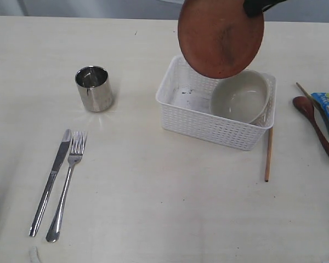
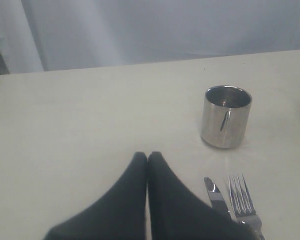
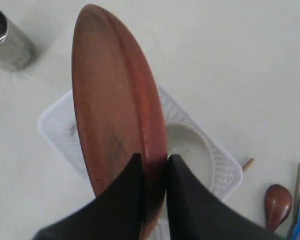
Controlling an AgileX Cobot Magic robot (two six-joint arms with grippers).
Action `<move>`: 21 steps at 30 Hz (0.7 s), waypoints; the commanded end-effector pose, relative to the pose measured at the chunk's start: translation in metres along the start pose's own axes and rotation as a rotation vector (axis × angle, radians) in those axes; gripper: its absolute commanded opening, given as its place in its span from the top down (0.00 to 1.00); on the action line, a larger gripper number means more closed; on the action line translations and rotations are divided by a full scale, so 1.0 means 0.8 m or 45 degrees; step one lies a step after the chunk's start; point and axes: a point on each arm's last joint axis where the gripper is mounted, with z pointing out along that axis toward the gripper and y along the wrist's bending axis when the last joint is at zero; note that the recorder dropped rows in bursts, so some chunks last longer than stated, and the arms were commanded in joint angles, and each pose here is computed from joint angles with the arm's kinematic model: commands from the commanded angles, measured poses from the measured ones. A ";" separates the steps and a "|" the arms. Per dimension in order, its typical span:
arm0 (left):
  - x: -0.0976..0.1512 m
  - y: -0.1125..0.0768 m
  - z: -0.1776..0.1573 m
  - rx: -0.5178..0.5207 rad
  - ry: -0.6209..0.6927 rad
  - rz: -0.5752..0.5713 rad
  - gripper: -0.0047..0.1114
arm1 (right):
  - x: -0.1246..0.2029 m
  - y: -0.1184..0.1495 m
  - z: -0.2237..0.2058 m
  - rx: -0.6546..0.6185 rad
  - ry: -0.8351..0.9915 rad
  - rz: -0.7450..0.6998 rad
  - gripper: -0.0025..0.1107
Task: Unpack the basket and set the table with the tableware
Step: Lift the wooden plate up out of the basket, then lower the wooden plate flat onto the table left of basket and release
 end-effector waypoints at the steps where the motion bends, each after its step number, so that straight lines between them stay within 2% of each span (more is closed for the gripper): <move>1: 0.000 0.000 0.000 0.008 -0.011 -0.007 0.96 | 0.008 0.013 -0.029 -0.124 0.001 0.055 0.98; 5: 0.000 0.000 0.000 0.008 -0.011 -0.007 0.96 | 0.017 0.031 -0.050 -0.300 0.022 0.102 0.98; 8: 0.000 0.000 0.000 0.008 -0.011 -0.007 0.96 | 0.027 0.044 -0.052 -0.351 0.036 0.099 0.98; 14: 0.000 0.000 0.000 0.008 -0.011 -0.007 0.96 | 0.090 0.066 -0.009 -0.403 0.275 0.146 0.98; 21: 0.000 0.000 0.000 0.008 -0.011 -0.007 0.96 | 0.141 0.077 0.043 -0.426 0.297 0.259 0.98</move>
